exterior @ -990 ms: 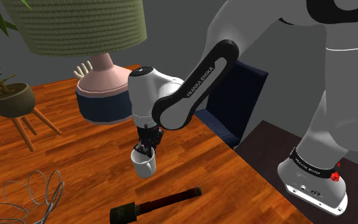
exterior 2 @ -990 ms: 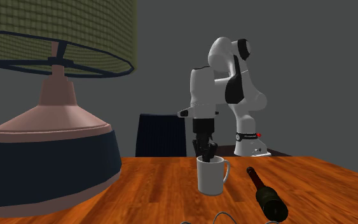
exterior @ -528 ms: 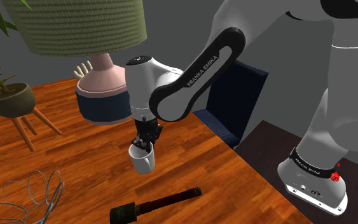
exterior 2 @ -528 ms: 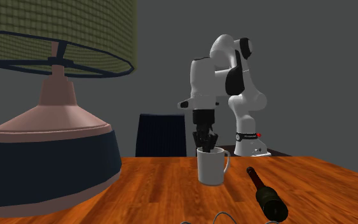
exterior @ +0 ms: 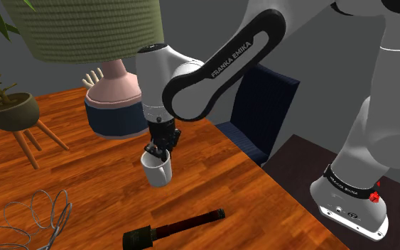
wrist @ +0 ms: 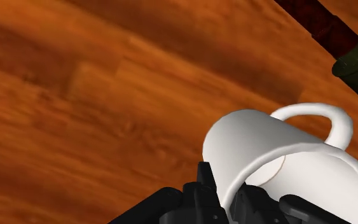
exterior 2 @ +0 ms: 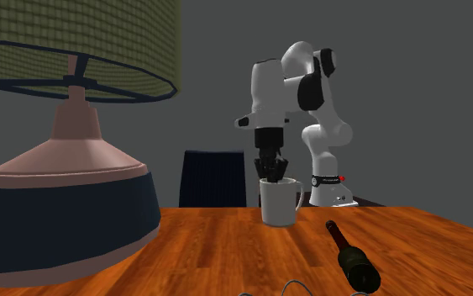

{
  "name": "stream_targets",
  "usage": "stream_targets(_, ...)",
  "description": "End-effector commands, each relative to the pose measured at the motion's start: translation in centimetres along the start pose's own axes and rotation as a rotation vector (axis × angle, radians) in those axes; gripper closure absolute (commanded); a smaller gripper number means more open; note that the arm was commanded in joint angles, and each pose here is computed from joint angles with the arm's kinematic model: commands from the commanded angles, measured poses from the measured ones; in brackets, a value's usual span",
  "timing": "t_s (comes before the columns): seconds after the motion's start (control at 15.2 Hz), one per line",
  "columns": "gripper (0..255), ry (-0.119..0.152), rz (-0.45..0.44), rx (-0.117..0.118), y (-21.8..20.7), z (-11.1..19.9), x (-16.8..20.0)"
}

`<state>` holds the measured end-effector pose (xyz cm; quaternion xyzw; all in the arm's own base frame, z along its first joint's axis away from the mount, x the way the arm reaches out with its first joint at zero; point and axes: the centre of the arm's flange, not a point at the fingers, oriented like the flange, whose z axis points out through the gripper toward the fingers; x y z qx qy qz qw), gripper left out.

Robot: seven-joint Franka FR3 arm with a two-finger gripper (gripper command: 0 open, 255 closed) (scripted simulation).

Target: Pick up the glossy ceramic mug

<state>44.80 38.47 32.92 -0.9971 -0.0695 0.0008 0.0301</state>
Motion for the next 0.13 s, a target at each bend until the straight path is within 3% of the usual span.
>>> stream_targets(0.0, 255, 0.0, 0.0, 0.0, -0.03, -0.58, 0.01)
stream_targets(0.07, 255, 0.0, 0.0, 0.0, -0.03, -0.58, 0.02)
